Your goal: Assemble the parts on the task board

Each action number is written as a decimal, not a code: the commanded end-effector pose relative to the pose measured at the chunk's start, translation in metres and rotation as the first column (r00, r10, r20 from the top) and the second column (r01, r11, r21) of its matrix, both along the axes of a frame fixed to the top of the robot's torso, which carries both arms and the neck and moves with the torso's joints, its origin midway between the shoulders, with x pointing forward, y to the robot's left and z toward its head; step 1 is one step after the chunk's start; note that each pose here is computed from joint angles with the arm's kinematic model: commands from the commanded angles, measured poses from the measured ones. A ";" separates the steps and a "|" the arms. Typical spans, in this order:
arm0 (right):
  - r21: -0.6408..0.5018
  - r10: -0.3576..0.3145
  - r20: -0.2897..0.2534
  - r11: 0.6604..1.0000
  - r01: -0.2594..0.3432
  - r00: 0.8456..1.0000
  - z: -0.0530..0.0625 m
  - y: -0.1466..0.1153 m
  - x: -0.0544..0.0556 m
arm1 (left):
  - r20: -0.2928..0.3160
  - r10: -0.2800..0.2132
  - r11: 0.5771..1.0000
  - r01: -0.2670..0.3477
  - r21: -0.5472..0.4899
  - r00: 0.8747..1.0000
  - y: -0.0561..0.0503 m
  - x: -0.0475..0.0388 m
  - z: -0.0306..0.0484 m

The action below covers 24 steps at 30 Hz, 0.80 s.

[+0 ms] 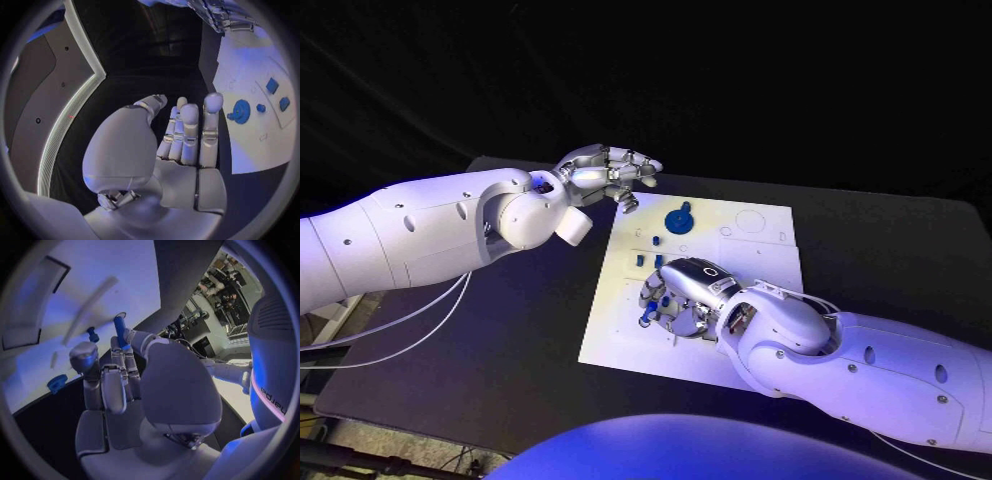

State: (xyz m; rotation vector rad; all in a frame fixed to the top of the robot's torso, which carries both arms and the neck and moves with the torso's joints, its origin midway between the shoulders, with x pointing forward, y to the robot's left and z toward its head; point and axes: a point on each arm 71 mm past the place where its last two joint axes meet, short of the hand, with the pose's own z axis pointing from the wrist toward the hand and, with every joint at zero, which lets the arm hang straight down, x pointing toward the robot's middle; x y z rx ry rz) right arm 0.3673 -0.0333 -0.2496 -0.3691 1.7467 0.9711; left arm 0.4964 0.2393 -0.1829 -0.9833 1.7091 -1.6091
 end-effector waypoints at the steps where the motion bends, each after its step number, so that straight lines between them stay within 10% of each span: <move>1: -0.032 0.021 -0.003 0.999 -0.021 1.000 -0.003 0.002 -0.003 | -0.002 -0.018 1.000 0.018 -0.015 1.000 -0.002 -0.0006 0.0009; 24: -0.048 0.037 -0.008 0.998 -0.037 0.999 -0.009 0.006 -0.006 | -0.007 -0.024 1.000 0.023 -0.012 1.000 -0.002 -0.0011 0.0006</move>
